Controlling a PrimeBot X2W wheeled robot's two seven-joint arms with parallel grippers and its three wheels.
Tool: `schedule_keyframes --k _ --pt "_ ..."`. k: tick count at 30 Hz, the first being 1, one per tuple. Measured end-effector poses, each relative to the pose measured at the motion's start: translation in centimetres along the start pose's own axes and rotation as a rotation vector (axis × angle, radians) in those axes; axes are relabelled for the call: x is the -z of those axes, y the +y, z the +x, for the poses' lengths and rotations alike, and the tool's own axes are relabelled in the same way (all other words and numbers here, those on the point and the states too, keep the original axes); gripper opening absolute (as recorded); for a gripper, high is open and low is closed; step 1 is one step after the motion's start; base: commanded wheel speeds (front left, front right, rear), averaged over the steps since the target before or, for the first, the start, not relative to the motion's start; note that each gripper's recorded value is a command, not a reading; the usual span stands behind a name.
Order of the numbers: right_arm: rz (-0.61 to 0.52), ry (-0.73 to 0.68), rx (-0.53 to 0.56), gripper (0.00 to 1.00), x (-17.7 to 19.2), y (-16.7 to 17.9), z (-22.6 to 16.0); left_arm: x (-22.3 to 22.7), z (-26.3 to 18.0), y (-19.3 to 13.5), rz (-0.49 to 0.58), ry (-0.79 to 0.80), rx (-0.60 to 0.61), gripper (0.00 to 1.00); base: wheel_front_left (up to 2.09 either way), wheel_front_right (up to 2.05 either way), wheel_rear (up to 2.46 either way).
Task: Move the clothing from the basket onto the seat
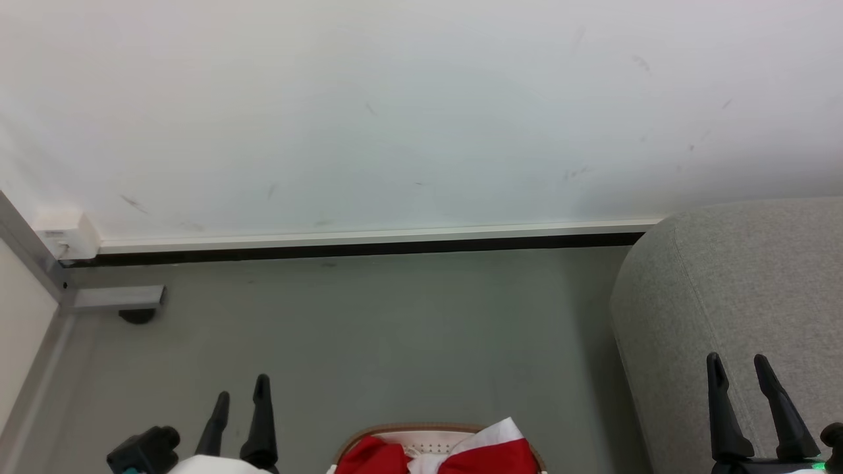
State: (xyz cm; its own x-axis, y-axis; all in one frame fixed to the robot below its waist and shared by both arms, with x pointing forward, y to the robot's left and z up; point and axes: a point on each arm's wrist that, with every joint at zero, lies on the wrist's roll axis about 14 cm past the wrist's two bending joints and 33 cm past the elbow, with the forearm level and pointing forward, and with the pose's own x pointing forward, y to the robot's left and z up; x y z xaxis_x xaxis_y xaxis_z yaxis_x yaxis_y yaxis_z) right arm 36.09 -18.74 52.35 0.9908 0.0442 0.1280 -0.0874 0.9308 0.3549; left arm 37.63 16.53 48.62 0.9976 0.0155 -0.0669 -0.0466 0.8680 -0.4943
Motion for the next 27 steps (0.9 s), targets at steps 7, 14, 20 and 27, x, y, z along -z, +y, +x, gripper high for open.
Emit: schedule_keyframes --k 7,14,20,27 --pt "-0.082 0.004 0.004 1.00 0.02 -0.32 -0.13 0.12 -0.01 0.00 0.072 -0.007 0.004 1.00 0.00 0.00 0.00" --pt "-0.151 0.005 0.010 1.00 0.07 -0.55 -0.29 0.33 -0.03 0.07 0.149 -0.009 0.008 1.00 0.00 0.00 0.00" --pt "-0.211 0.012 0.005 1.00 0.25 -0.48 -0.37 0.13 -0.05 0.04 0.217 -0.027 0.016 1.00 0.00 0.00 0.00" --pt "-0.267 0.023 0.001 1.00 0.57 -0.50 -0.57 -0.01 -0.04 0.00 0.280 -0.039 0.024 1.00 0.00 0.00 0.00"
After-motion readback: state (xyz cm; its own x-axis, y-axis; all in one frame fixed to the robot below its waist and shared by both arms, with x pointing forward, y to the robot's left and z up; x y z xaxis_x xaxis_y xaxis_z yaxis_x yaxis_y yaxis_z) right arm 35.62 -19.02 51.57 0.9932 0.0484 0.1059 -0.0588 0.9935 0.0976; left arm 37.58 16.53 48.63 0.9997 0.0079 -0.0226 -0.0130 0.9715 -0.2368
